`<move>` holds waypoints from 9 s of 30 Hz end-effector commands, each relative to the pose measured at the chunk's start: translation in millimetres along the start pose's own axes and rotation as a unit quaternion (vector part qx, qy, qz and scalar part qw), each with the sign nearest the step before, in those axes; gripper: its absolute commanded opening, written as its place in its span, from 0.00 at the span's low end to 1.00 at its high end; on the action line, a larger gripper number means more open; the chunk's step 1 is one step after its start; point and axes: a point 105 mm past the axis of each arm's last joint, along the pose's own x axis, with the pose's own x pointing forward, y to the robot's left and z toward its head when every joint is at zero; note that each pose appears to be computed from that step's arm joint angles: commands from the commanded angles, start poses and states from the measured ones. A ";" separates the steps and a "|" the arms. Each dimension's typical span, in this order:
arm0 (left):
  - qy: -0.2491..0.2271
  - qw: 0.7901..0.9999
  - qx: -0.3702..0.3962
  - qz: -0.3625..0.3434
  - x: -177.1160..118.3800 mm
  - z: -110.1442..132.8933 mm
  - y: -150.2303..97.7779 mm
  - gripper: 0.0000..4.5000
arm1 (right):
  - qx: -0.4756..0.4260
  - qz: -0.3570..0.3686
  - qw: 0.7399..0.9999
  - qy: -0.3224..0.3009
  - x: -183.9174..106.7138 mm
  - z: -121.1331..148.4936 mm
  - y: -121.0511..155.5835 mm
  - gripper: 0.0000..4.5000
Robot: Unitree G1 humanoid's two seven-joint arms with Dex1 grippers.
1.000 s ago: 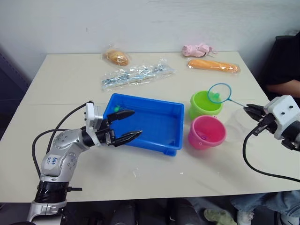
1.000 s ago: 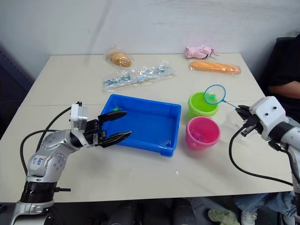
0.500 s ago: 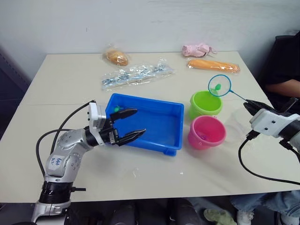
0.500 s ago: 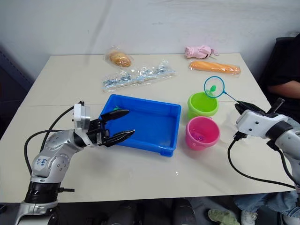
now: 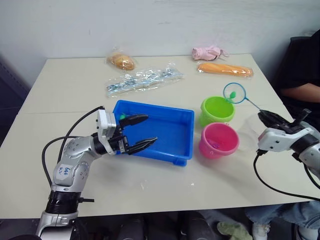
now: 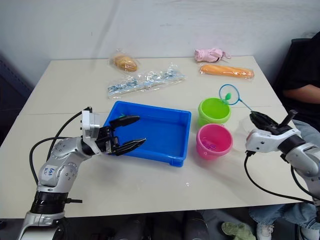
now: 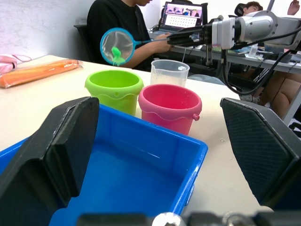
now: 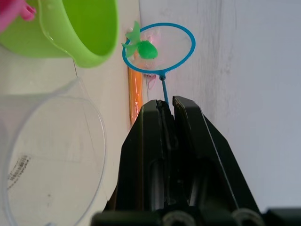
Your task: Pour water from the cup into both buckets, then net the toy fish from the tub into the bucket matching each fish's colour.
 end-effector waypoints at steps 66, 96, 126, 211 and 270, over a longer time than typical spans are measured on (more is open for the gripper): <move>0.101 0.956 0.057 0.269 -143.5 16.4 15.3 0.99 | 0.612 0.306 0.725 -0.078 177.3 245.8 40.3 0.00; 0.102 0.958 0.042 0.266 -145.3 18.7 17.2 0.99 | 0.576 0.321 0.721 -0.209 115.6 235.6 23.9 0.00; 0.025 0.999 0.025 -0.003 -18.5 22.0 20.6 0.99 | 0.604 0.088 0.790 -0.060 -21.7 66.1 -49.9 0.00; 0.045 0.988 0.058 -0.133 -48.6 39.1 -1.7 0.99 | 0.478 0.112 0.843 -0.218 -13.7 93.7 -46.3 0.00; 0.322 0.937 0.024 0.136 -215.9 -10.5 2.7 1.00 | 0.468 0.289 0.822 -0.145 -107.0 70.3 -1.8 0.99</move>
